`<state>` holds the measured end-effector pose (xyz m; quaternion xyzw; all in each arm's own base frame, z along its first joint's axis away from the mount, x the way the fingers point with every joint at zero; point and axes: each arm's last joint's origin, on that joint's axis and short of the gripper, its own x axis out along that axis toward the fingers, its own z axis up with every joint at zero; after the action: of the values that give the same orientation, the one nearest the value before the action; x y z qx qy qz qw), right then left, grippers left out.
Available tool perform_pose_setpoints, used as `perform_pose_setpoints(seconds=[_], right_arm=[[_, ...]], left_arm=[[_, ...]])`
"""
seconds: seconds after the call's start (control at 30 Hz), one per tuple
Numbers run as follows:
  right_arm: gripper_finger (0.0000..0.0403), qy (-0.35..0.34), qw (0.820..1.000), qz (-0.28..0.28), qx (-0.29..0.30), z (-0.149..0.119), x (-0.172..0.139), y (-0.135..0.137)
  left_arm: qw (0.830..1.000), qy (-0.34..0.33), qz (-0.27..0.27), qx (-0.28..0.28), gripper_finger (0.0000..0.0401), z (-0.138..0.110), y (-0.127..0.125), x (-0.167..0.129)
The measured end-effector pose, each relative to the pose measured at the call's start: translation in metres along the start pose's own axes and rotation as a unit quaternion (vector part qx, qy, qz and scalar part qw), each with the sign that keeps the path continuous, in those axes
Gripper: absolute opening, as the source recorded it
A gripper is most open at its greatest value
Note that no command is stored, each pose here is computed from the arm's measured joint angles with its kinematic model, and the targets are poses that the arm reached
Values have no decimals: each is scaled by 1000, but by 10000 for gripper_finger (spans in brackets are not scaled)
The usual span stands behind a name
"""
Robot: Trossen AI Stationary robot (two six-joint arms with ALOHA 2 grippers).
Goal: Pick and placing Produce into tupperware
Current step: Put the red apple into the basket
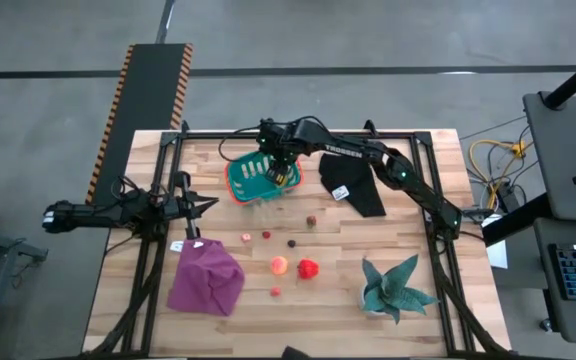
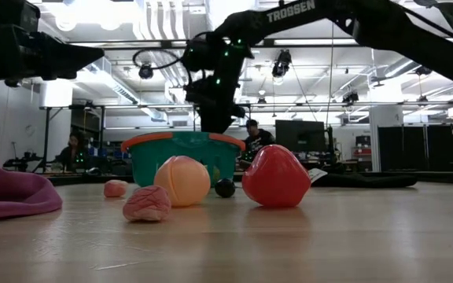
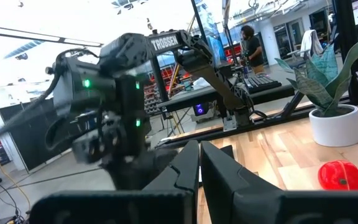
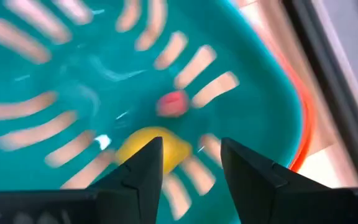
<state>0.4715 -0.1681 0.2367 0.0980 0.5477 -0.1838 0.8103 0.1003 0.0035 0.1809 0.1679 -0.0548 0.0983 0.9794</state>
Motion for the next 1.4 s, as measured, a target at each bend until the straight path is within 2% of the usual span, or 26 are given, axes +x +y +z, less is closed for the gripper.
perform_pose_setpoints(seconds=[0.1,0.27,0.37,0.63,0.8,0.9,0.97,1.03,1.2,1.4], right_arm=[[159,5,999,44,7,-3,-22,2],[161,-2,999,54,4,-10,-70,12],[159,-34,997,64,-15,-15,-109,25],[151,-100,986,109,-83,-48,-201,77],[174,-105,971,151,-156,-76,-234,121],[211,-94,959,187,-190,-93,-244,149],[243,-83,955,185,-216,-105,-247,167],[278,-71,957,157,-234,-117,-246,185],[351,-32,960,35,-275,-139,-222,217],[367,0,965,3,-263,-153,-186,241]], left_arm=[[1000,0,0,0,2,0,0,0],[1000,0,0,0,2,0,0,0],[1000,0,0,0,2,0,0,0],[1000,0,0,0,2,0,0,0],[1000,1,0,0,2,0,0,0],[1000,1,0,-1,2,0,0,0],[1000,1,0,-1,2,0,0,0],[1000,1,0,-1,2,0,0,0],[1000,3,-1,-1,2,-1,0,0],[1000,4,-1,-1,2,-1,0,0]])
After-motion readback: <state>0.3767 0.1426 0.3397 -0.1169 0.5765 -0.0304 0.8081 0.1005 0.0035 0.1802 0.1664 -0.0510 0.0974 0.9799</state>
